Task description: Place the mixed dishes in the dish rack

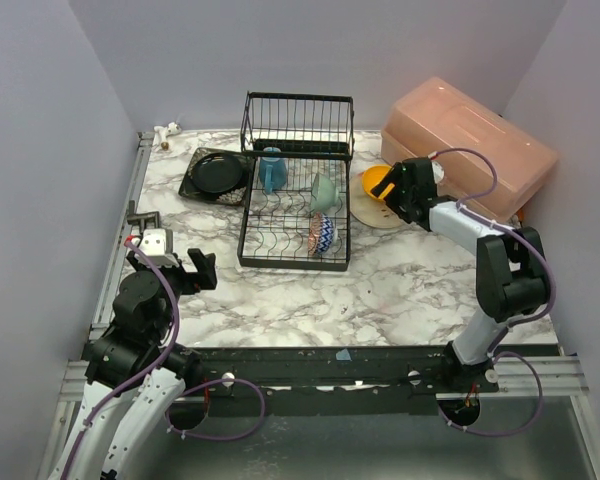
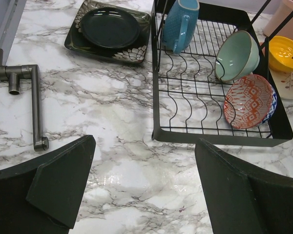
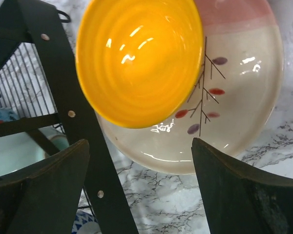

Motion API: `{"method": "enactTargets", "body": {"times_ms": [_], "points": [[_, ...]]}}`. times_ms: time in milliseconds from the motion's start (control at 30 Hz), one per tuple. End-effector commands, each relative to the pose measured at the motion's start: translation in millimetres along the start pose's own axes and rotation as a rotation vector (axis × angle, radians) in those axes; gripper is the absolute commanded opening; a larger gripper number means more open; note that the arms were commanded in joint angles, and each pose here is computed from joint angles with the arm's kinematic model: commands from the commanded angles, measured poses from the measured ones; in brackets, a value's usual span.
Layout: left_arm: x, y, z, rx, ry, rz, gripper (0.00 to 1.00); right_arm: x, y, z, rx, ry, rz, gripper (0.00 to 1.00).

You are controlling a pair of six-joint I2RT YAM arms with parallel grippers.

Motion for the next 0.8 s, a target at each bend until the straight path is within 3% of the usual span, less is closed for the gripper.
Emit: {"method": "enactTargets", "body": {"times_ms": [0,133,367,767], "points": [[1,2,-2,-0.022,0.008,-0.002,0.93,-7,13,-7,-0.105,0.115,0.022,0.86],[0,2,-2,-0.028,0.008,0.0,0.93,-10,20,-12,-0.208,0.248,0.007,0.73],[0,2,-2,-0.027,0.009,-0.001,0.93,-6,28,-21,-0.279,0.371,-0.147,0.71],[0,3,-2,-0.029,0.012,0.008,0.93,-9,59,-19,-0.322,0.429,-0.16,0.56]]}}
Point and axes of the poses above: each gripper's point midway between its finger pads, its own y axis out along the fingers, its own z axis along the line the jaws close on, x = y × z, the point moved 10 cm from there along -y, back along the fingers, and after that the axes turned 15 degrees about -y, right-handed, at the moved point
